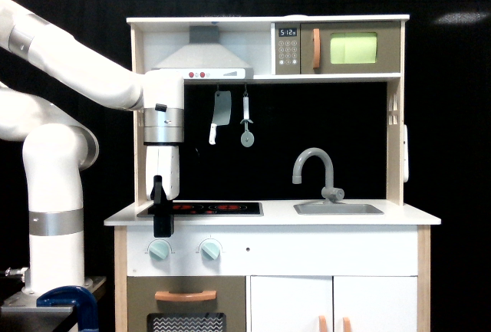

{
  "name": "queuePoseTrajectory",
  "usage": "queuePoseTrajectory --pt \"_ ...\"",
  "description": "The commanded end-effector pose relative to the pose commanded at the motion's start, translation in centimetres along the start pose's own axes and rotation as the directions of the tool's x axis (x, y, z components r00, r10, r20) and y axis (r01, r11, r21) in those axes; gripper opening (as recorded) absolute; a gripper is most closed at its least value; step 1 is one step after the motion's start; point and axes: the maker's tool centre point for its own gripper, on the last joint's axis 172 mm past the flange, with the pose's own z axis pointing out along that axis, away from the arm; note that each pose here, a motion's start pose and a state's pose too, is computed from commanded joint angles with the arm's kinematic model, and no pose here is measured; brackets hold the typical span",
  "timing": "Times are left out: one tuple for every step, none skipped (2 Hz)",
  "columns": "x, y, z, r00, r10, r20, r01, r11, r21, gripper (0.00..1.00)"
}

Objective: Turn on the faucet

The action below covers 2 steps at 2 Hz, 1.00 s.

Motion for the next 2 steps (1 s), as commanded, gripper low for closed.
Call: queuePoseTrajectory --pt "0.0 0.0 0.1 1.0 0.0 0.017 0.0 1.0 0.0 0.0" --pt "0.0 0.0 -0.1 1.0 0.0 0.0 0.0 1.0 0.0 1.0"
